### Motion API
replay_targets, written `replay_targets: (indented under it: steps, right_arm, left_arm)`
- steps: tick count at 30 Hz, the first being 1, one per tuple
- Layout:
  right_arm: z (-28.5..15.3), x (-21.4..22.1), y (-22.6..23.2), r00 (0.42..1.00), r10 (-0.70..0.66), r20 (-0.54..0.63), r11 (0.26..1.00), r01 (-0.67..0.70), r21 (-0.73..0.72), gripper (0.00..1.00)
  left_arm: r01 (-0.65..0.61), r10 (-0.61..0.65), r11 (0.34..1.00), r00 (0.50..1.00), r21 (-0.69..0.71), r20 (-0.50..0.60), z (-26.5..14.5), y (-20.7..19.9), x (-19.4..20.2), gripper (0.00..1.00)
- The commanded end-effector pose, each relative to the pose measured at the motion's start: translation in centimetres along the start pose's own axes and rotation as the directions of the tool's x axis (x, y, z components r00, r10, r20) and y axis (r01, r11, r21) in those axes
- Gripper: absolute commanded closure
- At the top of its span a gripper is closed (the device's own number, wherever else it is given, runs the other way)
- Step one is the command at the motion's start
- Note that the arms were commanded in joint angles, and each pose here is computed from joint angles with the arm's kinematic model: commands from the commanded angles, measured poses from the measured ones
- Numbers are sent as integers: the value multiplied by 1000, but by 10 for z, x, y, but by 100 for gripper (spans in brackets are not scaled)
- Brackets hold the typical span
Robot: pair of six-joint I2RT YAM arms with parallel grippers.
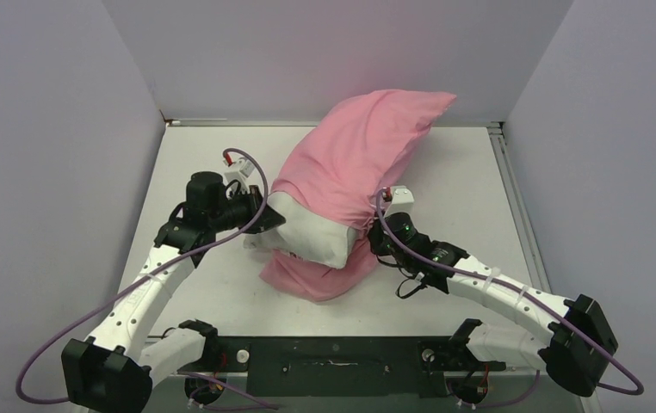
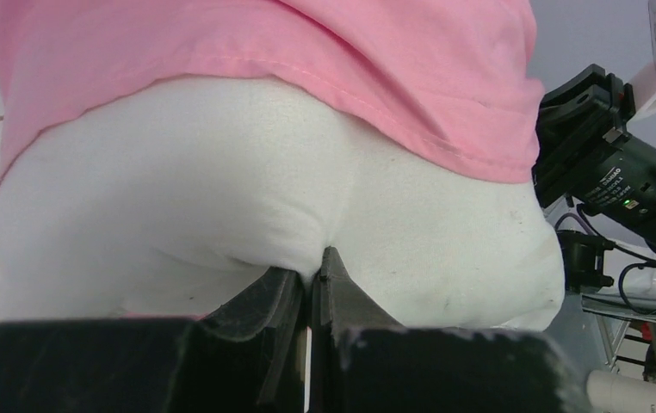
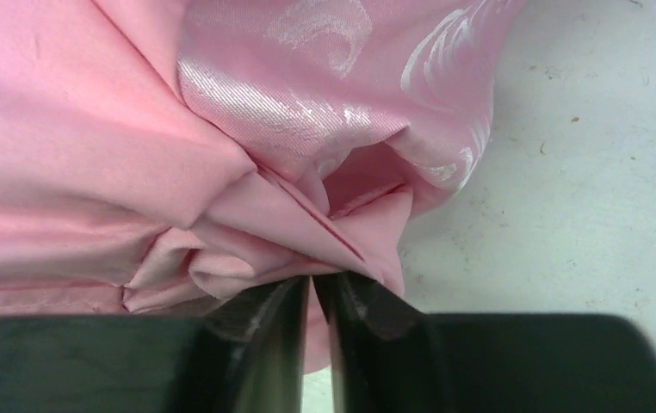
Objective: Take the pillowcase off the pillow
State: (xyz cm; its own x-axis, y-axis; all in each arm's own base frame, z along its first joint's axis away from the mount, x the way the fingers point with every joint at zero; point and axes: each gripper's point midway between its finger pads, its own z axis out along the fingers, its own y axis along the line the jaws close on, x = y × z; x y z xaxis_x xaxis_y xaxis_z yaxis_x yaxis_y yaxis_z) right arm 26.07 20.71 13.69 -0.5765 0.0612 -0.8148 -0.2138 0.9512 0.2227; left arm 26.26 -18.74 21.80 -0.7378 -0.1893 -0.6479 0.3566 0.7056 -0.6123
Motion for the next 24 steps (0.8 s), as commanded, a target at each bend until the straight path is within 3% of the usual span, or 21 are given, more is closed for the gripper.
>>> replay_targets:
  steps: [1, 7, 13, 16, 24]
  right_arm:
    - [-7, -29, -8, 997, -59, 50, 998, 58, 26, 80]
    - [-29, -47, 18, 979, -196, 53, 971, 202, -126, 45]
    - [-51, -72, 54, 960, -261, 97, 914, 279, -294, 20]
    - [-53, -82, 77, 956, -264, 125, 883, 292, -367, 13]
    - [-23, -72, 116, 943, -322, 89, 857, 330, -396, 9]
  left_arm:
    - [-134, 133, 991, 990, 6, 40, -13, -3, -10, 100]
    - [-225, 230, 969, 972, -101, 42, -21, 11, -21, 100]
    - [-262, 263, 965, 962, -23, 72, -20, -6, -27, 100]
    - [-259, 258, 966, 963, 7, 72, -16, -10, -21, 100]
    - [-247, 246, 969, 966, -4, 83, -18, -6, -12, 100]
